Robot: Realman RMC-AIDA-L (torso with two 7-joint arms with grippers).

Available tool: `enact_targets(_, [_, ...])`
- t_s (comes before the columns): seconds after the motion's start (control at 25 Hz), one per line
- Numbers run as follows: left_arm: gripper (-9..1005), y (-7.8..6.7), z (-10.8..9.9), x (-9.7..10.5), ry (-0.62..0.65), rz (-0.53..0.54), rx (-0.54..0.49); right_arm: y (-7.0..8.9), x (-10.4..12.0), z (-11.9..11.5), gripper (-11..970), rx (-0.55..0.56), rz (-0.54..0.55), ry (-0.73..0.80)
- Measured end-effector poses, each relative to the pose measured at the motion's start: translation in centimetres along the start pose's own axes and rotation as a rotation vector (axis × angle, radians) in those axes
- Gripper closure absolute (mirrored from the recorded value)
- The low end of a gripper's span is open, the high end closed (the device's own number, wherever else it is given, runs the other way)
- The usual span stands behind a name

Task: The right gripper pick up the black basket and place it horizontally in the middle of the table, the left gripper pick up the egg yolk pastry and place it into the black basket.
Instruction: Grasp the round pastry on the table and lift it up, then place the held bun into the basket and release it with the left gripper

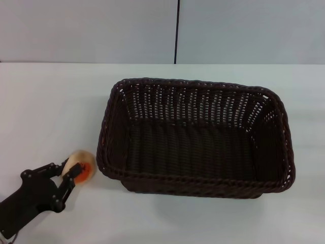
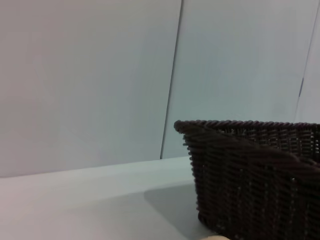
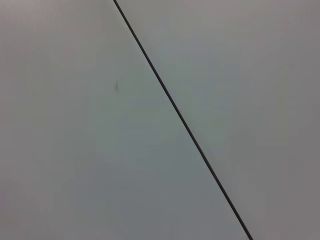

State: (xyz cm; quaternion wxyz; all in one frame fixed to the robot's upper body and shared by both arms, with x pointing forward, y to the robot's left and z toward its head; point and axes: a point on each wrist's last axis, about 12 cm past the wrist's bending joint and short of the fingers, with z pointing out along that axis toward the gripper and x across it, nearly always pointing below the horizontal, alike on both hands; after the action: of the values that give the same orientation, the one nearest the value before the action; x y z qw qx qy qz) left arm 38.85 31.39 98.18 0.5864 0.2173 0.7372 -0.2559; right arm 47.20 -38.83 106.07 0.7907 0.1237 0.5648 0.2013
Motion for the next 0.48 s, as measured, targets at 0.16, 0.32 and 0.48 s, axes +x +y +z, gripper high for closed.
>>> enact_targets(0.16, [804,0.3,-0.1,-0.8,-0.069,-0.014,-0.024,0.0,0.0,0.0,608,0.0,0.001,0.0])
enact_targets(0.32, [841,1.3,-0.5,-2.2,-0.2,-0.065,-0.109,0.0,0.0,0.0,608,-0.002,0.004,-0.001])
enact_targets(0.48, [892,1.5,0.0,-4.1,-0.374,-0.105,-0.123,0.0,-0.1,0.0,608,-0.005,0.011,-0.003])
